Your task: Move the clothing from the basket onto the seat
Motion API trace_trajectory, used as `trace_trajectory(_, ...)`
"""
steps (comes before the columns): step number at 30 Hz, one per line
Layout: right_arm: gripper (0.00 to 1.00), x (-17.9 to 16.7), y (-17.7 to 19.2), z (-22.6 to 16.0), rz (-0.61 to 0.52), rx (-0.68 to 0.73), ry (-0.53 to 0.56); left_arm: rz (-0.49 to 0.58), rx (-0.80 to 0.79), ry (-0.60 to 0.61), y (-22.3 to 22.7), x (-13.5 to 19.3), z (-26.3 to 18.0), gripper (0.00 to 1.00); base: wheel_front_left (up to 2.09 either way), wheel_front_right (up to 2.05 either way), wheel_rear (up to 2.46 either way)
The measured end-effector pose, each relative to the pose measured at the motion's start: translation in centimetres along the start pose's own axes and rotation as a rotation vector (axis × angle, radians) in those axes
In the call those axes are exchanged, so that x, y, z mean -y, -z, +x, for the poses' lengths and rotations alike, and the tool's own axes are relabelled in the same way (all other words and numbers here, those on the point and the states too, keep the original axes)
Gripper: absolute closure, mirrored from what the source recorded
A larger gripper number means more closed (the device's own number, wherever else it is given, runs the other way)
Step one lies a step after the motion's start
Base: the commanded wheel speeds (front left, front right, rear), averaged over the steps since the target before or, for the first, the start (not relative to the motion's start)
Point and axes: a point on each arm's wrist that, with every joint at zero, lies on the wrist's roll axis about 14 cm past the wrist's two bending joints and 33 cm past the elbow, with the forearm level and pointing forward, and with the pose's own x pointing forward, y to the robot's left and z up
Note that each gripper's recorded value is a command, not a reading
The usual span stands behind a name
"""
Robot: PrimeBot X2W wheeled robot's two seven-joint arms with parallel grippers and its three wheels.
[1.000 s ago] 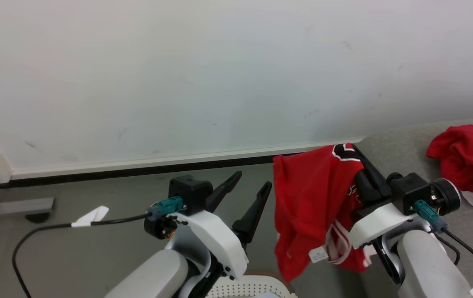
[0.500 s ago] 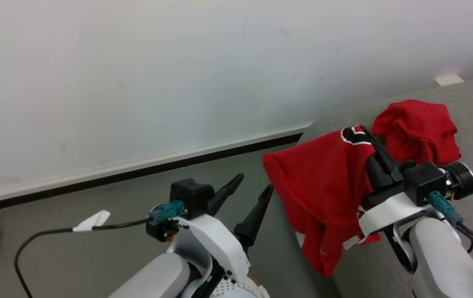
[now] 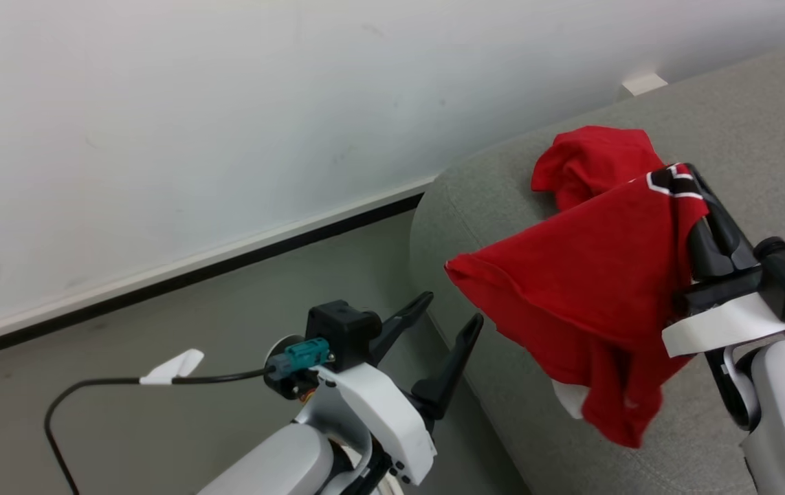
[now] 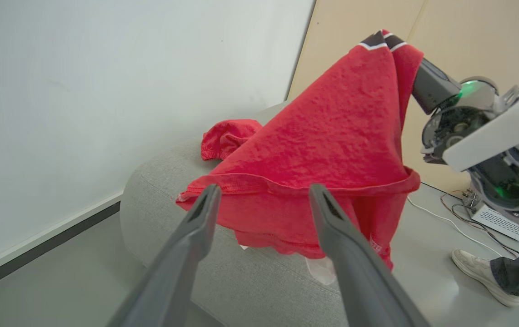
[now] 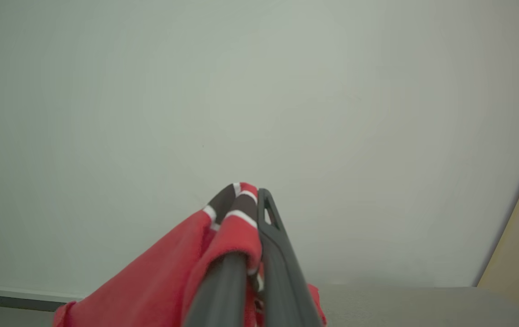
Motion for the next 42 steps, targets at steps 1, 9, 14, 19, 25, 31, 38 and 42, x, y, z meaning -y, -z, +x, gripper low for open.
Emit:
trace_trajectory(1,1.0,0.3,0.1,0.0,-0.004,-0.002,0.006,-0.006,-0.004,0.008,0.2,0.1,0.1,0.0,0.0,0.0,0.0)
trace_trajectory(9,1.0,2.1,0.9,3.6,-0.065,-0.005,0.024,0.007,-0.02,0.058,0.8,-1.4,1.3,0.0,0.0,0.0,0.0)
trace_trajectory(14,1.0,4.3,-0.3,9.7,-0.135,0.044,0.05,0.017,-0.035,0.033,1.8,-5.5,1.4,0.0,0.0,0.0,0.0)
trace_trajectory(19,1.0,8.7,-3.7,16.3,-0.221,0.127,0.157,-0.009,-0.065,-0.015,4.1,-10.0,1.0,0.0,0.0,0.0,0.0)
trace_trajectory(25,1.0,13.0,-0.1,20.3,-0.246,0.04,0.286,-0.057,-0.105,-0.095,7.7,-14.9,-0.2,0.0,0.0,0.0,0.0)
trace_trajectory(31,1.0,14.8,10.8,18.6,-0.216,-0.193,0.365,-0.104,-0.161,-0.134,11.1,-17.0,-1.2,0.0,0.0,0.0,0.0)
trace_trajectory(38,1.0,15.1,20.7,10.4,-0.175,-0.465,0.428,-0.115,-0.176,-0.176,11.8,-17.9,-1.7,0.0,0.0,0.0,0.0)
trace_trajectory(42,0.43,14.8,22.2,7.5,-0.156,-0.529,0.448,-0.102,-0.185,-0.227,11.8,-18.6,-2.6,0.0,0.0,0.0,0.0)
